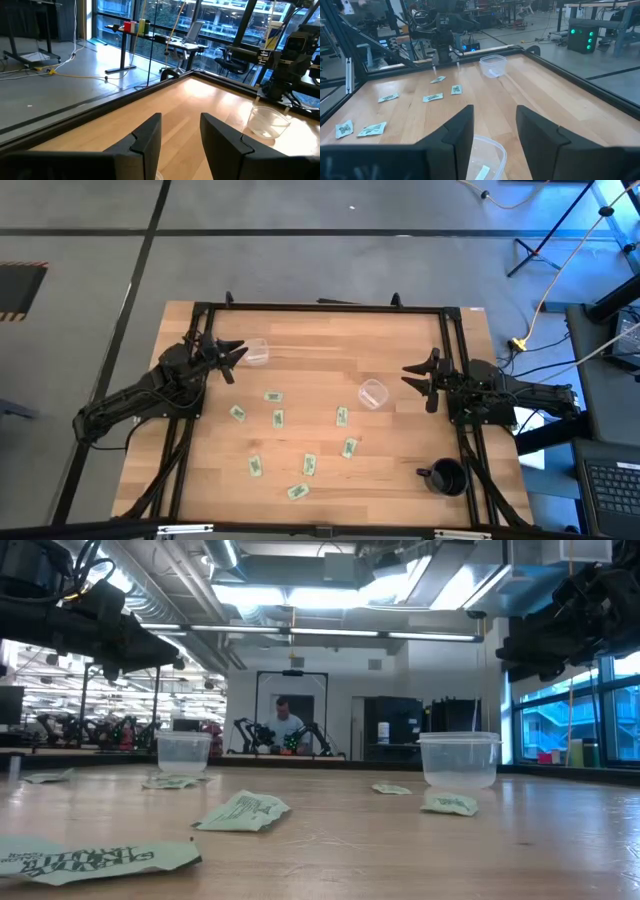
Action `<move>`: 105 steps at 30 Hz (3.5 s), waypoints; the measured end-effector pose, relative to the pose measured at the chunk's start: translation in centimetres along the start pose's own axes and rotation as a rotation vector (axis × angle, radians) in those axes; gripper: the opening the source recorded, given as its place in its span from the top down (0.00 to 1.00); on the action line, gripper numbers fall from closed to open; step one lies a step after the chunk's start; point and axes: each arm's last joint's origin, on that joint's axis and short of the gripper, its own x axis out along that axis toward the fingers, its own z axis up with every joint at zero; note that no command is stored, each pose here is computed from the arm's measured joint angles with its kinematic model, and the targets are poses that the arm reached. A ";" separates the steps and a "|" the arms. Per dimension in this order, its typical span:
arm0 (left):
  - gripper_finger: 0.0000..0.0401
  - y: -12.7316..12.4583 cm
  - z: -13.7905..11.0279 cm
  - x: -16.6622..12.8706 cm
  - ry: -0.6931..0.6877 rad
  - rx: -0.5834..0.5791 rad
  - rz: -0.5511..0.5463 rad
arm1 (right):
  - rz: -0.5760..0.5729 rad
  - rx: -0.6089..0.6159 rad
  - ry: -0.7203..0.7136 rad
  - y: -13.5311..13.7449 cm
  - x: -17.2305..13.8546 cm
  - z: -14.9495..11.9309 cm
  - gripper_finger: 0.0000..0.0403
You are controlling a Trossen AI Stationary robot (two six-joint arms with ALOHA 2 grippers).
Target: Pick and place Stevia / Truvia into bins
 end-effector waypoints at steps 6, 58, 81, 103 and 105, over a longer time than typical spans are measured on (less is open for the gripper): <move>0.68 0.0 0.0 0.0 0.000 0.000 0.000 | 0.000 -0.001 0.000 0.0 0.0 0.0 0.62; 0.68 0.0 0.0 0.0 -0.002 0.149 0.008 | 0.003 -0.071 -0.142 0.1 -0.1 1.4 0.62; 0.65 -0.7 0.7 0.0 -0.048 0.072 -0.207 | -0.080 -0.011 -0.113 -0.1 -0.1 1.0 0.62; 0.63 -7.6 7.4 3.0 0.335 0.316 -0.370 | -0.243 -0.023 -0.128 -0.6 -0.1 1.1 0.62; 0.63 -8.6 8.1 3.5 0.441 0.300 -0.315 | -0.244 -0.027 -0.127 -0.6 -0.1 1.1 0.62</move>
